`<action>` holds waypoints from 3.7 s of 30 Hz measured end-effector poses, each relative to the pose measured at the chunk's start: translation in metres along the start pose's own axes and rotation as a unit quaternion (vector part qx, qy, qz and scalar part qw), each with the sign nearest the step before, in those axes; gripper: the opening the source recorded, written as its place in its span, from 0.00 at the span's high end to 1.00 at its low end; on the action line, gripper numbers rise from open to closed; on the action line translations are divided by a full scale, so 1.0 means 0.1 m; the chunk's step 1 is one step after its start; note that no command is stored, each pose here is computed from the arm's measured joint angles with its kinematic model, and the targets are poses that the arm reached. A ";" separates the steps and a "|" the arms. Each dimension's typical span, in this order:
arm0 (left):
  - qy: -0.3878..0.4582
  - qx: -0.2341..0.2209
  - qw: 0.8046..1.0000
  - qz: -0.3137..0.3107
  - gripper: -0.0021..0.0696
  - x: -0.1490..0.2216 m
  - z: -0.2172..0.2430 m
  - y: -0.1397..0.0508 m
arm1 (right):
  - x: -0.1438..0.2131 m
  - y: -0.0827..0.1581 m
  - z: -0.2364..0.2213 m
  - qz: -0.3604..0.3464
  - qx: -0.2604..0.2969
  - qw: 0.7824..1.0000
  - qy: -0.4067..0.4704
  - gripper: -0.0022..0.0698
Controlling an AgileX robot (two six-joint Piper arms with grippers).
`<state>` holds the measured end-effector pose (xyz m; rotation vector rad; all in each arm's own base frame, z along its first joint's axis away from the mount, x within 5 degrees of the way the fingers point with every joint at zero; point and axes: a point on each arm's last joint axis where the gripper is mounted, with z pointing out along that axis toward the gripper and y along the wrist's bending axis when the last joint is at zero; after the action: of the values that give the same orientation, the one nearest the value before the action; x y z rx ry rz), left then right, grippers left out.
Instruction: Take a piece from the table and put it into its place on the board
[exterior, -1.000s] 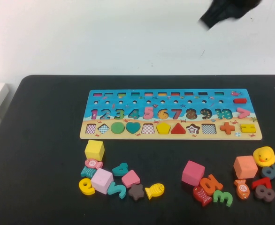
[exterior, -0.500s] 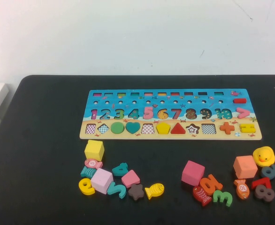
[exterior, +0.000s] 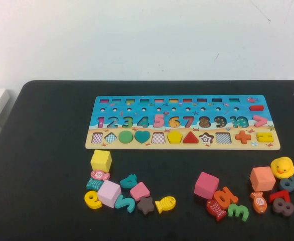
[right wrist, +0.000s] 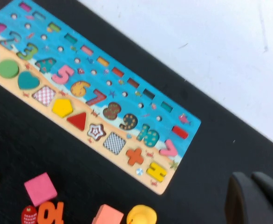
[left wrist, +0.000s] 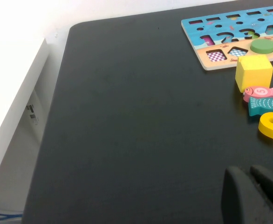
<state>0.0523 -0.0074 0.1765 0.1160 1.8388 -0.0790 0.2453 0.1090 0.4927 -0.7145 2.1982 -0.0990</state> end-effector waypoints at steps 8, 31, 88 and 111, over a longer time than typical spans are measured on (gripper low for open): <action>0.000 0.000 1.000 -0.001 0.97 0.00 0.00 0.00 | 0.07 0.09 0.18 0.004 -0.031 0.999 0.029 0.94; 0.000 0.000 1.000 -0.001 0.97 0.00 0.00 0.00 | 2.00 0.10 -1.76 0.141 0.140 0.972 -0.122 0.94; 0.000 0.000 1.000 -0.002 0.97 0.00 0.00 0.00 | 3.84 0.83 0.58 0.281 0.226 0.921 -0.149 0.94; 0.000 0.000 1.000 -0.001 0.97 0.00 0.00 0.00 | 3.83 0.87 0.58 0.272 0.190 0.931 -0.148 0.94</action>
<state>0.0523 -0.0074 0.1765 0.1141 1.8390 -0.0805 0.0499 -0.0096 0.1684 0.1040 1.9263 -0.1191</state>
